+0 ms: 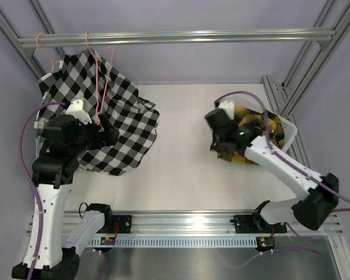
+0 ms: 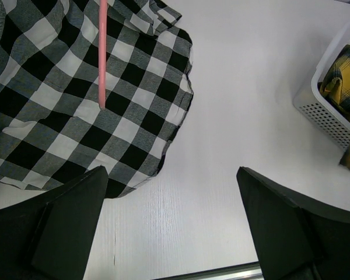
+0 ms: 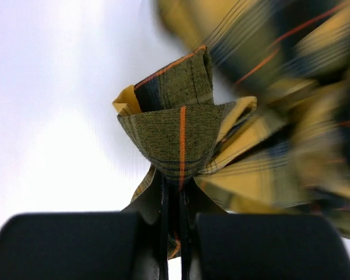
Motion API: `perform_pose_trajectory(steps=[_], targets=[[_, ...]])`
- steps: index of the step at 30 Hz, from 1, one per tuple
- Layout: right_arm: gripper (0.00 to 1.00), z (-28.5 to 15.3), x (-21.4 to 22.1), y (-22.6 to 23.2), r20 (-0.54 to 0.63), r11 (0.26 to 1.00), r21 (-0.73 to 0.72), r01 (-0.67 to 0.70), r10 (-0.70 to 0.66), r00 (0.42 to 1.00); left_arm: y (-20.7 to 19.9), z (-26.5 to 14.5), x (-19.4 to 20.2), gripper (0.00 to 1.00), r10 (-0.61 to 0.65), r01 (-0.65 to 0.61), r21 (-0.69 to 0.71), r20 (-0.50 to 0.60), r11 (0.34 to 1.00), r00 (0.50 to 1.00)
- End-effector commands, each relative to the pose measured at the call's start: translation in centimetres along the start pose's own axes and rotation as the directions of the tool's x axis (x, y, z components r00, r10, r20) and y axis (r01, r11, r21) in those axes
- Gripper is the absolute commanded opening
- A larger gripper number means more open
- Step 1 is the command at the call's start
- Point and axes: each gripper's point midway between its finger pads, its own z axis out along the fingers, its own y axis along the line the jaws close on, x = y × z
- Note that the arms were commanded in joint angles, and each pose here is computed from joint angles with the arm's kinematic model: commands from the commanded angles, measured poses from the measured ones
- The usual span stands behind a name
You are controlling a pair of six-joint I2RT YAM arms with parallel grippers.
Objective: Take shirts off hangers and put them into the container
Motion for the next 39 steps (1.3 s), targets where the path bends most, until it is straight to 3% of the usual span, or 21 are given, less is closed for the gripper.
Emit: perform_pose_trajectory(steps=[1, 3, 6, 9, 13, 19, 23, 27, 32, 36, 39], targets=[[0.0, -5.6, -8.6, -9.4, 0.247, 0.973, 0.209, -0.098, 0.045, 0.968, -0.4, -0.3, -1.2, 0.99, 0.019, -0.02, 0.02, 0.048, 1.0, 0.999], [0.0, -8.6, -12.9, -13.6, 0.402, 0.94, 0.252, -0.23, 0.114, 0.908, -0.6, -0.3, -1.2, 0.99, 0.015, -0.016, 0.03, 0.048, 0.999, 0.999], [0.0, -11.3, -17.0, -17.2, 0.534, 0.908, 0.273, -0.319, 0.133, 0.835, -0.8, -0.4, -1.4, 0.99, 0.012, -0.015, 0.038, 0.056, 0.999, 0.998], [0.0, -10.8, -18.9, -21.5, 0.59, 0.846, 0.336, -0.415, 0.155, 0.793, -1.0, -0.4, -1.4, 0.99, 0.007, -0.01, 0.05, 0.058, 0.999, 0.998], [0.0, -7.0, -19.0, -23.4, 0.589, 0.818, 0.337, -0.466, 0.203, 0.782, -1.3, -0.2, -0.8, 0.99, -0.008, 0.004, 0.071, 0.05, 0.997, 0.999], [0.0, 2.0, -14.1, -22.5, 0.442, 0.818, 0.358, -0.45, 0.276, 0.853, -1.1, 0.0, -0.2, 0.99, -0.015, 0.012, 0.068, 0.043, 0.998, 0.999], [0.0, 8.3, -8.3, -19.4, 0.211, 0.847, 0.332, -0.415, 0.362, 0.908, -1.0, 0.2, 0.0, 0.99, -0.017, 0.015, 0.065, 0.037, 0.998, 0.999], [0.0, 11.4, -2.1, -17.4, -0.016, 0.846, 0.353, -0.401, 0.434, 0.901, -1.1, 0.2, 0.1, 0.99, -0.021, 0.019, 0.071, 0.036, 0.997, 0.999], [0.0, 14.6, 3.5, -14.7, -0.247, 0.855, 0.319, -0.408, 0.491, 0.835, -0.9, 0.4, 0.5, 0.99, -0.017, 0.015, 0.066, 0.026, 0.998, 1.0], [0.02, 15.6, 5.1, -14.4, -0.312, 0.856, 0.301, -0.42, 0.505, 0.805, -0.9, 0.3, 0.6, 0.99, -0.015, 0.014, 0.064, 0.025, 0.998, 1.0], [0.19, 14.4, 2.9, -15.6, -0.262, 0.861, 0.312, -0.401, 0.484, 0.835, -0.9, 0.0, 0.4, 0.99, -0.012, 0.01, 0.063, 0.032, 0.998, 0.999]])
